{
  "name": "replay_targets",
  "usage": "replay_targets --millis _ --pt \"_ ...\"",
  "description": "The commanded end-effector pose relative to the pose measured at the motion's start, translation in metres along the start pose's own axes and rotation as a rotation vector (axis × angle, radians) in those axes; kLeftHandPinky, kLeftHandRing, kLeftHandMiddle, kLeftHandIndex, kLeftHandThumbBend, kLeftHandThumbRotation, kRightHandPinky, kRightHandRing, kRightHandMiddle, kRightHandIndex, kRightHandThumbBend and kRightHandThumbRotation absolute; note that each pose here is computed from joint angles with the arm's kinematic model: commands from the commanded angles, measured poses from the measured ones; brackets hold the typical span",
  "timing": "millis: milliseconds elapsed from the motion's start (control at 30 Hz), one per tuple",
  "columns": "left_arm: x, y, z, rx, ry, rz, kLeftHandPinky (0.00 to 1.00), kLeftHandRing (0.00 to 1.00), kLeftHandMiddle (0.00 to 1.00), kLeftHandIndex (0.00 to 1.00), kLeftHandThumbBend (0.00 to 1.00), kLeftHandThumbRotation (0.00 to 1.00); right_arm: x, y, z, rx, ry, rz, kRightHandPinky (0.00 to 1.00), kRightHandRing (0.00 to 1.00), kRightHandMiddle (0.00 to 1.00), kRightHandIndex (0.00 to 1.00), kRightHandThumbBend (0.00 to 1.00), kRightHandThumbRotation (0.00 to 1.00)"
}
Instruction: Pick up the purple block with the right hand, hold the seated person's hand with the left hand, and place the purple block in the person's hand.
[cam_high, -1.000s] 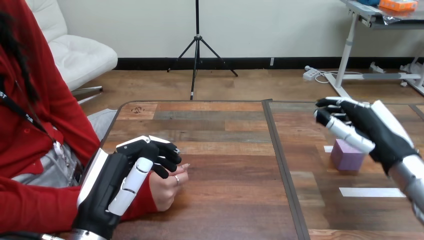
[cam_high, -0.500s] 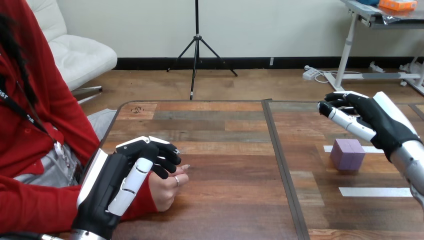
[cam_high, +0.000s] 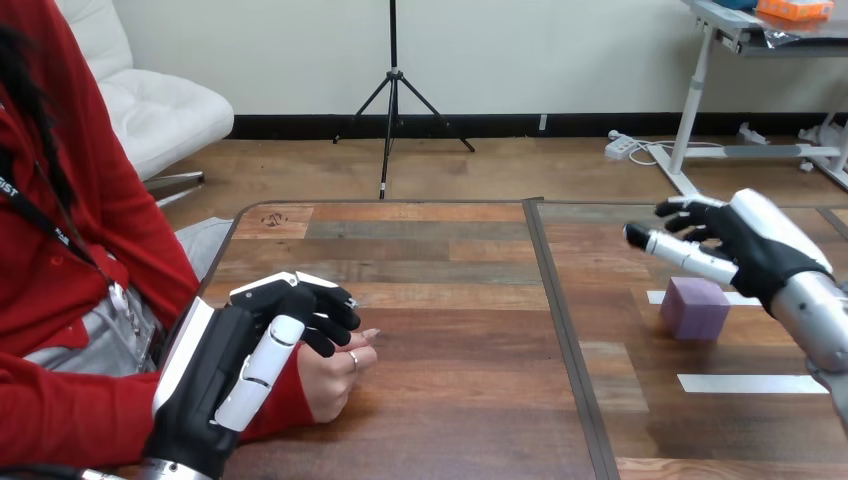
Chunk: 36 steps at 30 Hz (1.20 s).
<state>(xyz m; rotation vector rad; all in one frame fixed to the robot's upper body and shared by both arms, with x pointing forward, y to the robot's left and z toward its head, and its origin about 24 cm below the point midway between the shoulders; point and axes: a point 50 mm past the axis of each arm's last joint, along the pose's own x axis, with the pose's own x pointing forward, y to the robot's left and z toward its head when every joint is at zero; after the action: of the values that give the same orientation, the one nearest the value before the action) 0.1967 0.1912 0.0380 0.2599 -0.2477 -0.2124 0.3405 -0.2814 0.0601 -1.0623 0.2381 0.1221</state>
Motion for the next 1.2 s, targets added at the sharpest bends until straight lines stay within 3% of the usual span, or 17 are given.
replay_targets --millis 0,400,700,1167 --pt "0.017 0.01 0.018 0.04 -0.13 0.035 0.46 0.53 0.55 0.53 0.58 1.0 0.019 -0.061 0.033 -0.222 -0.026 -0.137 0.84 0.9 0.9 0.91 0.82 0.99" --pt "0.016 0.011 0.019 0.036 -0.13 0.03 0.46 0.53 0.55 0.53 0.58 1.0 0.027 -0.051 0.033 -0.326 0.057 -0.07 0.93 0.97 0.97 0.97 0.91 1.0" --pt "0.016 0.012 0.02 0.044 -0.138 0.035 0.46 0.52 0.54 0.53 0.57 1.0 0.03 -0.039 0.031 -0.335 0.116 -0.032 0.93 0.99 1.0 0.99 0.96 1.0" --pt "0.012 0.013 0.02 0.048 -0.135 0.05 0.44 0.51 0.53 0.52 0.56 1.0 0.03 -0.025 0.028 -0.355 0.153 -0.003 0.92 0.98 0.98 0.97 0.99 1.0"
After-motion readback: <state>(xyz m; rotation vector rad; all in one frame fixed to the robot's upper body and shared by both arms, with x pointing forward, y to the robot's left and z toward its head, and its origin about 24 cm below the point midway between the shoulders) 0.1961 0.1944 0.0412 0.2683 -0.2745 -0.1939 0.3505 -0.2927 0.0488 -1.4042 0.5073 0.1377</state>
